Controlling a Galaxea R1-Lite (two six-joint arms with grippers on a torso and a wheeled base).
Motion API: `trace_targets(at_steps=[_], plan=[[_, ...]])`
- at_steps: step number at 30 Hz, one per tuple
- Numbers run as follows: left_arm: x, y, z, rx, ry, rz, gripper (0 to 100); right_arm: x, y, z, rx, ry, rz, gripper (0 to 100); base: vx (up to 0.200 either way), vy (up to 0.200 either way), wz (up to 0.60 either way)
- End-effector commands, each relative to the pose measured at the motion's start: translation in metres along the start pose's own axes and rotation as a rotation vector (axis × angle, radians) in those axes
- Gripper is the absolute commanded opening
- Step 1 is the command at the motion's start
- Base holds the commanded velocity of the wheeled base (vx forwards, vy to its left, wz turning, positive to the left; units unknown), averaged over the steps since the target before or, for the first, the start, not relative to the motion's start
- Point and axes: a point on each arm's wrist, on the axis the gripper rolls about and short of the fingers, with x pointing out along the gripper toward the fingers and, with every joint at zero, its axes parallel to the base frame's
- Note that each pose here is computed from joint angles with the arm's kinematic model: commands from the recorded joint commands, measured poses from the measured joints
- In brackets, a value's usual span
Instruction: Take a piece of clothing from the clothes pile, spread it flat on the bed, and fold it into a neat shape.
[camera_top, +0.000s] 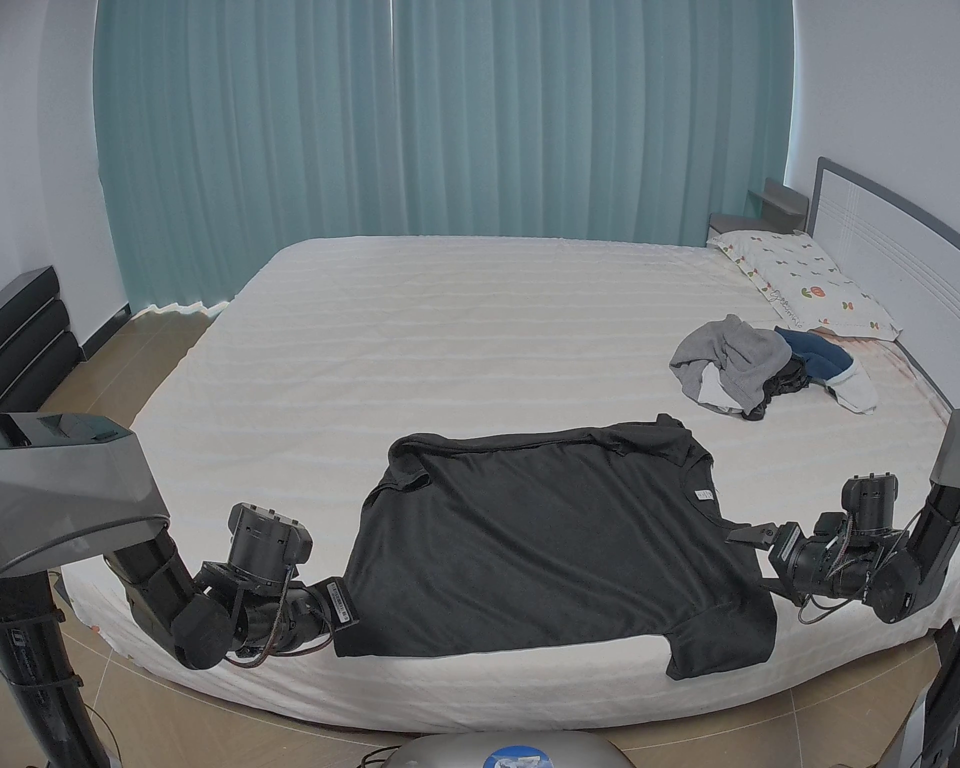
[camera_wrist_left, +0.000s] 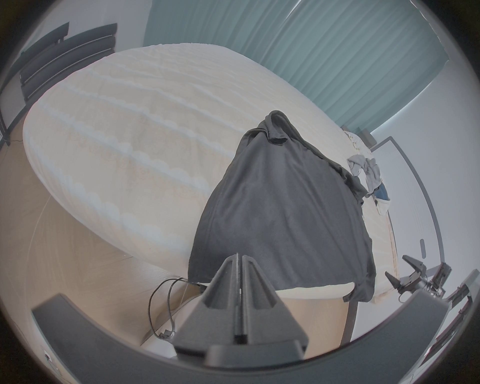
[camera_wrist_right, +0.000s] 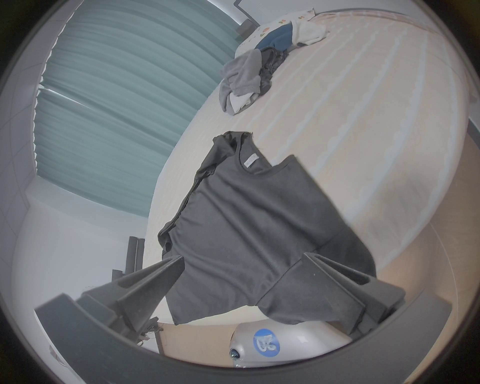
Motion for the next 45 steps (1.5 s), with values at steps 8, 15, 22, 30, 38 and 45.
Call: trace_targets(at_steps=[8, 15, 22, 30, 38, 45], plan=[[0.004, -0.007, 0.009, -0.049, -0.032, -0.023, 0, 0.005, -0.005, -0.006, 0.024, 0.046, -0.003, 100, 0.0, 0.0, 0.0], [0.003, -0.004, 0.024, -0.083, -0.086, -0.021, 0, 0.006, -0.007, -0.011, 0.021, 0.065, -0.01, 100, 0.114, 0.0, 0.0], [0.006, -0.002, 0.024, -0.085, -0.077, -0.02, 0, 0.007, -0.006, -0.014, 0.019, 0.079, -0.011, 100, 0.143, 0.0, 0.0], [0.014, -0.012, 0.037, -0.138, -0.121, -0.049, 0, 0.009, -0.002, -0.02, 0.008, 0.101, -0.006, 100, 0.0, 0.0, 0.0], [0.018, -0.021, 0.064, -0.179, -0.197, -0.099, 0, 0.008, -0.003, -0.022, 0.008, 0.109, -0.009, 100, 0.0, 0.0, 0.0], [0.044, -0.028, 0.082, -0.177, -0.231, -0.123, 100, 0.009, -0.004, -0.023, 0.01, 0.114, -0.013, 100, 0.0, 0.0, 0.0]])
